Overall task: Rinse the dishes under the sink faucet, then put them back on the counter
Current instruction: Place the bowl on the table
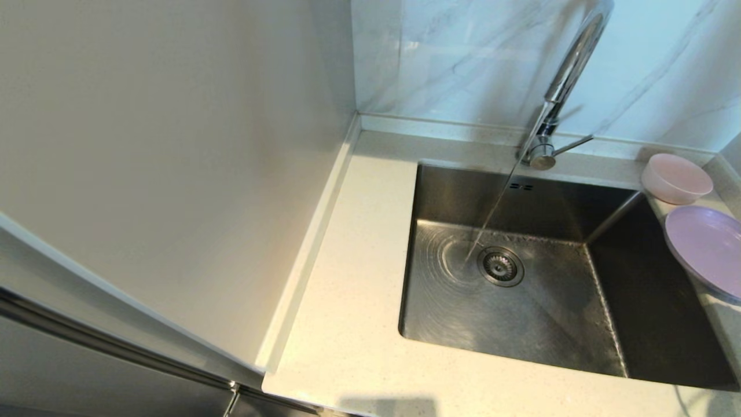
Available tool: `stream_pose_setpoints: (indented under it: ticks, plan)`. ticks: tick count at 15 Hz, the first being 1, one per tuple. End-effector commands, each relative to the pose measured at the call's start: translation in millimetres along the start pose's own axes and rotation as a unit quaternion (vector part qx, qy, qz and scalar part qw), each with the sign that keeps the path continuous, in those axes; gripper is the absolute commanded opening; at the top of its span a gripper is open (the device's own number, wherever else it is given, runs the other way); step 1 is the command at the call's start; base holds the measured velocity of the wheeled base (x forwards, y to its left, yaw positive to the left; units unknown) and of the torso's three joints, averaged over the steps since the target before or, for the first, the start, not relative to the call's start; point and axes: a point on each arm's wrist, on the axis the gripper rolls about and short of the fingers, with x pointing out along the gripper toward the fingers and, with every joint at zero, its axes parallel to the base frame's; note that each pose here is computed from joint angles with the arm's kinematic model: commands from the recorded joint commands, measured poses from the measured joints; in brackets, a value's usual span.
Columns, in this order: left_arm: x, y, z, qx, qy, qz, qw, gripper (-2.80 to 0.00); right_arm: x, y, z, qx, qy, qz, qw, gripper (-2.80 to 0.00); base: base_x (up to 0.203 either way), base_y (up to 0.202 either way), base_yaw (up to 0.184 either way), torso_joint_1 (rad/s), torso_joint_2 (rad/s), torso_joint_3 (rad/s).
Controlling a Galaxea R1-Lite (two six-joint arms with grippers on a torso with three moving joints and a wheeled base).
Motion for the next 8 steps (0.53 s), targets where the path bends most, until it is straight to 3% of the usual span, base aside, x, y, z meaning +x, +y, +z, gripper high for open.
stream_pose_setpoints:
  ticks: [1,8]
  plan:
    - [0,0.0,0,0.000,0.000,0.000,1.0000,-2.80,14,-1,3,-0.001,0.009,0.012,1.000,-2.80,0.000,0.000,0.000,0.000,0.00,0.000]
    - [0,0.0,0,0.000,0.000,0.000,1.0000,-2.80,10,10,6,-0.020,-0.024,0.044,0.999,-2.80,0.000,0.000,0.000,0.000,0.00,0.000]
